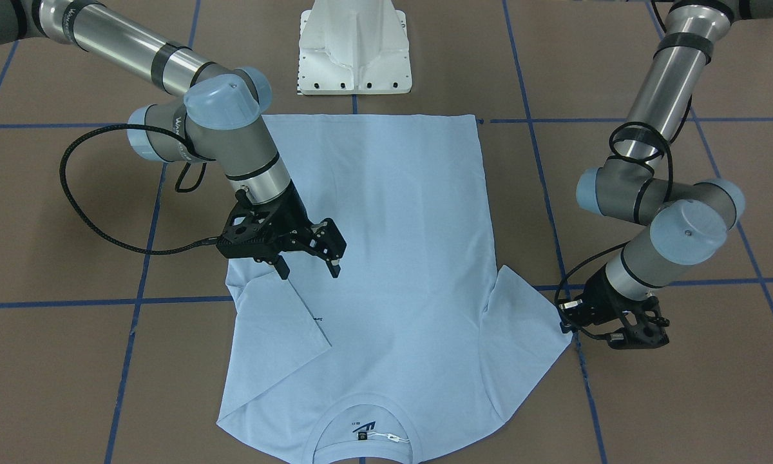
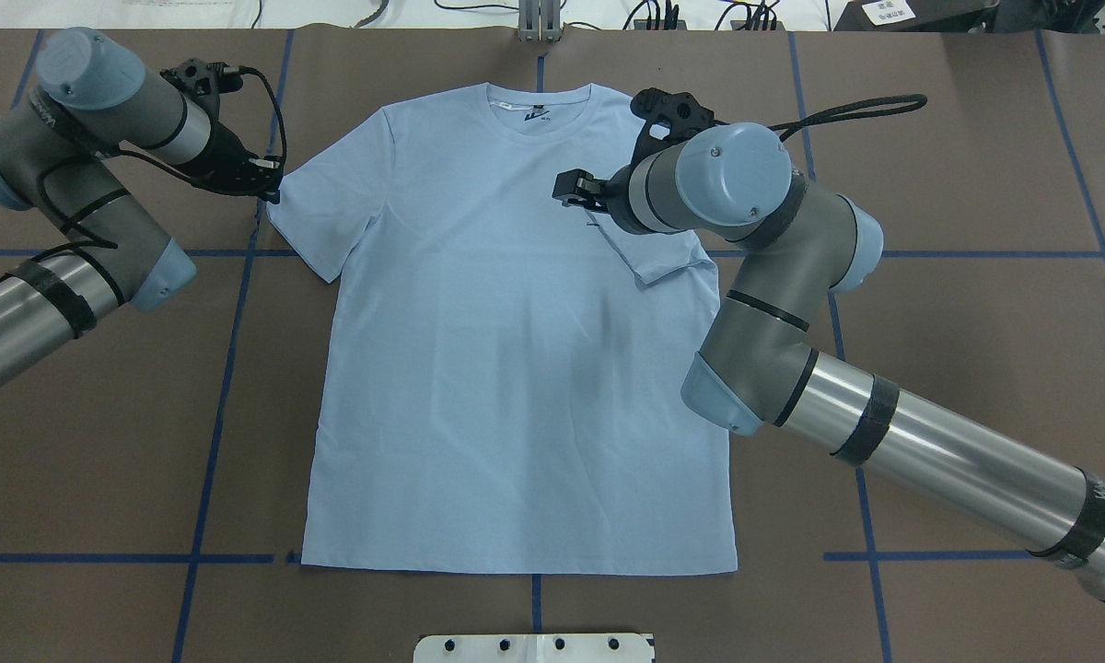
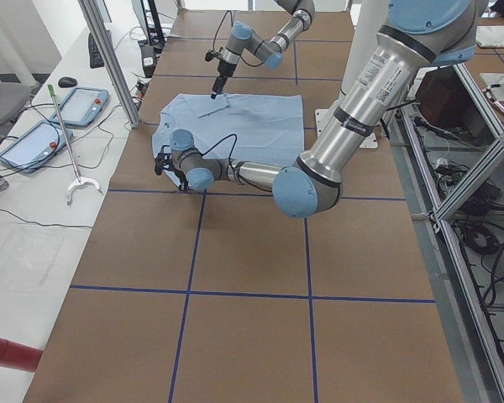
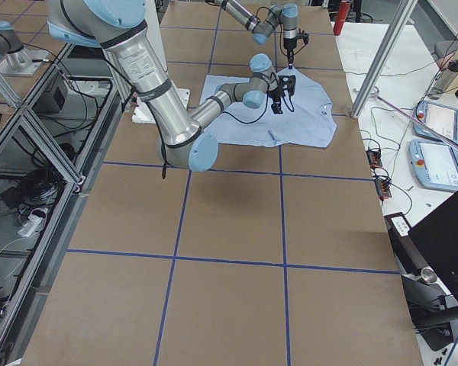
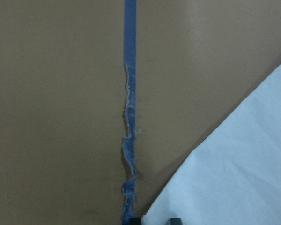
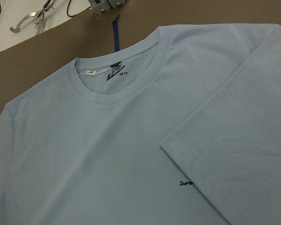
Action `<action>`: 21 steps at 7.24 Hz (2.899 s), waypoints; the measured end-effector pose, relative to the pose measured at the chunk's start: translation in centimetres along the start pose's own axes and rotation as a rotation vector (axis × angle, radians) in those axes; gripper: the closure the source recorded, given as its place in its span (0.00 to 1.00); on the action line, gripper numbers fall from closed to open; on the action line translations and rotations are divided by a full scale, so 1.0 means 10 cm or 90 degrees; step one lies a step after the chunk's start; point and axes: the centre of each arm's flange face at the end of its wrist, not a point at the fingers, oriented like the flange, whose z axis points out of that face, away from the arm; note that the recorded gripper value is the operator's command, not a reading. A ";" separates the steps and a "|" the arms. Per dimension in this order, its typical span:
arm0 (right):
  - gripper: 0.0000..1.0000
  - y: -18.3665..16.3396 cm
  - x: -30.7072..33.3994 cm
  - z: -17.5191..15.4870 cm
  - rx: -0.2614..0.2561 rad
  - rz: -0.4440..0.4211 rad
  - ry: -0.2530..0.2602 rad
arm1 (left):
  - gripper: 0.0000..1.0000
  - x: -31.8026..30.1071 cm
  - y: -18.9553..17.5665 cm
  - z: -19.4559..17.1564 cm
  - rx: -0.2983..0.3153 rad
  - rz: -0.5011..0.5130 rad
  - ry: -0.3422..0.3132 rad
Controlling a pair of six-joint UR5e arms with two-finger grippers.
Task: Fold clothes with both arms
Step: 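Fold the other sleeve inward with the left gripper while the right gripper releases, then move both grippers to the hem corners nearest the robot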
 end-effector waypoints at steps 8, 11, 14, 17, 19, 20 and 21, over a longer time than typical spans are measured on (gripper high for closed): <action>0.00 -0.01 0.09 0.02 0.000 -0.001 0.007 | 0.00 1.98 -0.02 -0.20 0.016 -0.059 0.115; 0.00 0.13 0.25 -0.11 -0.006 0.002 0.005 | 0.00 2.31 0.15 -0.48 0.035 -0.095 0.167; 0.00 1.12 0.66 -0.74 -0.037 0.031 0.031 | 0.00 2.29 0.68 -1.01 0.033 -0.120 0.234; 0.13 2.35 0.99 -1.31 -0.049 0.124 0.116 | 0.01 2.09 0.92 -1.22 0.038 -0.125 0.251; 0.20 2.97 1.14 -1.32 -0.033 0.181 0.187 | 0.01 2.04 0.94 -1.21 0.039 -0.128 0.248; 0.20 3.15 1.21 -1.31 -0.035 0.183 0.209 | 0.01 2.03 0.94 -1.20 0.039 -0.128 0.247; 0.23 3.31 1.27 -1.27 -0.039 0.178 0.226 | 0.01 2.02 0.94 -1.20 0.039 -0.129 0.247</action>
